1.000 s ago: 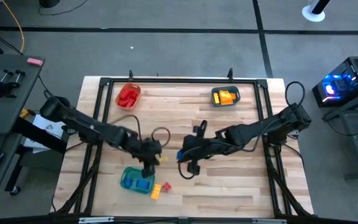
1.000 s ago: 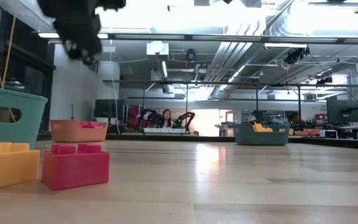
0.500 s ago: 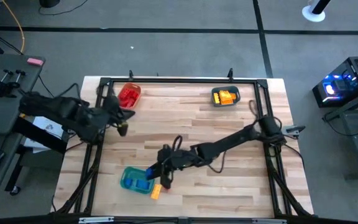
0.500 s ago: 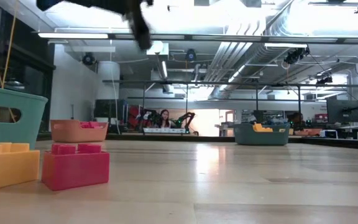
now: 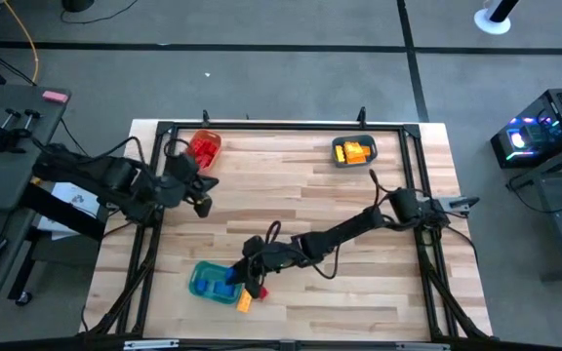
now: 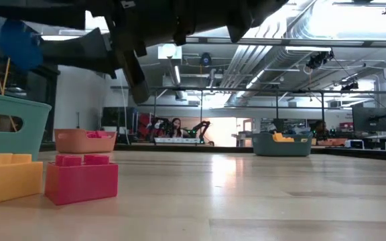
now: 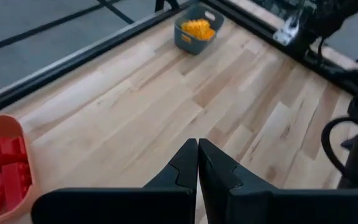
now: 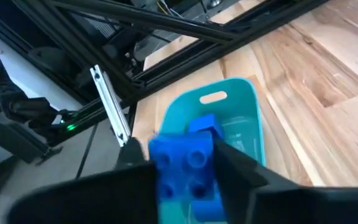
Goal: Sort blocks
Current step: Put the blue game piece into the green bin, then adjust the green bin
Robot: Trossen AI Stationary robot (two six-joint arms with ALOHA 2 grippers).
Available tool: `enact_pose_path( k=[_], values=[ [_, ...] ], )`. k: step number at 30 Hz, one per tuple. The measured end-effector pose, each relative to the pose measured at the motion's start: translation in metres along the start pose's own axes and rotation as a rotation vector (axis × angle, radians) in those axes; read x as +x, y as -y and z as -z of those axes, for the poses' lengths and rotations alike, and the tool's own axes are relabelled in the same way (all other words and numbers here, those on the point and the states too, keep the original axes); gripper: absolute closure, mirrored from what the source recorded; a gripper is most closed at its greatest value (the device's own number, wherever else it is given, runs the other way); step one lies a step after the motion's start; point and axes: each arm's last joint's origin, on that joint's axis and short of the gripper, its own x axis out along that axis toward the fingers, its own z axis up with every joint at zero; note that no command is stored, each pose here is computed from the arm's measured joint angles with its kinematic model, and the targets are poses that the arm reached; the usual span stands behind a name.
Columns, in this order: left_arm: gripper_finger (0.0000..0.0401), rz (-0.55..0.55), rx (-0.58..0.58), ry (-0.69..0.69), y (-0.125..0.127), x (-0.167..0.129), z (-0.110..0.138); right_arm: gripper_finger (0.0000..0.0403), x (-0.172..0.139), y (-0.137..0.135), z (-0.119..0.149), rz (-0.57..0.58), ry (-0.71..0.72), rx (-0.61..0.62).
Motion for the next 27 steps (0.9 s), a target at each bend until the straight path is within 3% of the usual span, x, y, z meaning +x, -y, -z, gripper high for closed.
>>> enact_pose_path(
  k=[6, 9, 12, 16, 19, 23, 27],
  values=[
    [0.0401, 0.008, 0.025, -0.056, 0.008, 0.009, 0.004, 0.022, 0.002, -0.015, -0.02, -0.079, 0.017, -0.095],
    [0.0401, 0.014, 0.026, -0.063, 0.008, 0.009, 0.005, 0.0198, 0.001, -0.023, -0.036, -0.105, -0.014, -0.2],
    [0.0401, 0.044, 0.034, -0.094, 0.008, 0.008, 0.006, 0.0197, -0.014, -0.029, -0.062, -0.038, -0.123, -0.287],
    [0.0401, 0.083, 0.083, -0.142, 0.013, 0.007, 0.011, 0.0222, -0.049, -0.033, -0.095, 0.164, -0.284, -0.425],
    [0.0401, 0.099, 0.106, -0.168, 0.019, 0.012, 0.026, 0.0274, -0.078, -0.031, -0.1, 0.277, -0.457, -0.465],
    [0.0401, 0.202, 0.095, -0.201, 0.034, 0.034, 0.063, 0.0377, -0.12, -0.022, -0.08, 0.383, -0.687, -0.431],
    [0.0401, 0.417, 0.05, -0.292, 0.057, 0.07, 0.11, 0.0388, -0.166, -0.013, -0.036, 0.491, -0.772, -0.257]
  ],
)
